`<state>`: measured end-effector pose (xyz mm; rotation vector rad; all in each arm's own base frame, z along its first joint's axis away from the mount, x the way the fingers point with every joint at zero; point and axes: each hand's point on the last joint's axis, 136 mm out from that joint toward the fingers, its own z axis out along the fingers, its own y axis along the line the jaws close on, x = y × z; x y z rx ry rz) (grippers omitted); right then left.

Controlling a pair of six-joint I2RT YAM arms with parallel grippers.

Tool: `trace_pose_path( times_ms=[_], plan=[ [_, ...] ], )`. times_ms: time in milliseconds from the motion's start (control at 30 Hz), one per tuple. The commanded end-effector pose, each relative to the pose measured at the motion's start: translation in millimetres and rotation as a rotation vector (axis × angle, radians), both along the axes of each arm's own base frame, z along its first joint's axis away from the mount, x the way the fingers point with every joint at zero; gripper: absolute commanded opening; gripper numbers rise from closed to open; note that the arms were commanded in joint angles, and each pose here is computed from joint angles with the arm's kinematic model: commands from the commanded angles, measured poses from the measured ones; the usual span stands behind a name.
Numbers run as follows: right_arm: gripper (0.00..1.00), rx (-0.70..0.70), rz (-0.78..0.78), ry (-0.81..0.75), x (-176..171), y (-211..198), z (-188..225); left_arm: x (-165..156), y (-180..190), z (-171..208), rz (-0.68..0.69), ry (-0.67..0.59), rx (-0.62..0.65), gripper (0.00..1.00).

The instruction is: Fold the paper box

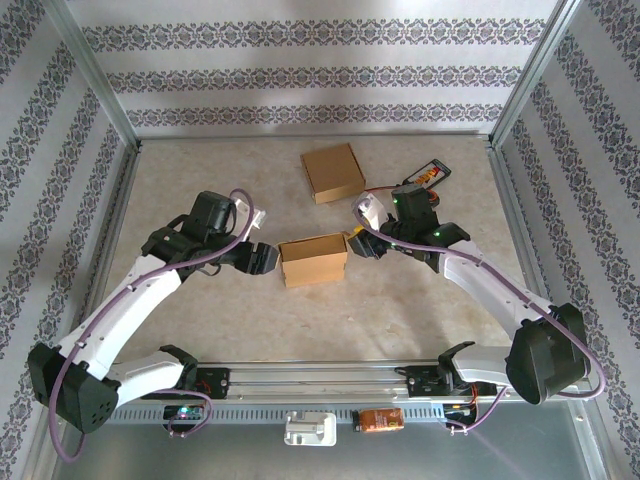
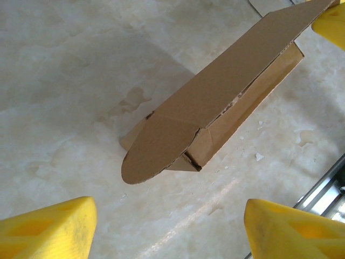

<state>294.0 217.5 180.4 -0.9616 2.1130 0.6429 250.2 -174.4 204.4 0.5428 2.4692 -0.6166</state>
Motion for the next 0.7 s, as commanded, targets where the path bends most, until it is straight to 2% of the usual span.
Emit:
trace_pose_path(
  times_ms=[0,233,433,667],
  plan=[
    [0.3,-0.001,0.018,-0.02,-1,3,10,4,-4,-4,-0.014,-0.021,0.024,0.7],
    [0.19,0.013,0.009,-0.004,1,6,12,9,-8,-7,-0.007,-0.026,0.038,0.67],
    [0.19,0.033,0.011,0.019,1,9,17,13,1,-12,0.041,-0.02,0.084,0.59],
    [0.19,0.036,-0.01,0.062,1,9,17,17,1,-11,0.046,-0.029,0.09,0.58]
  ],
)
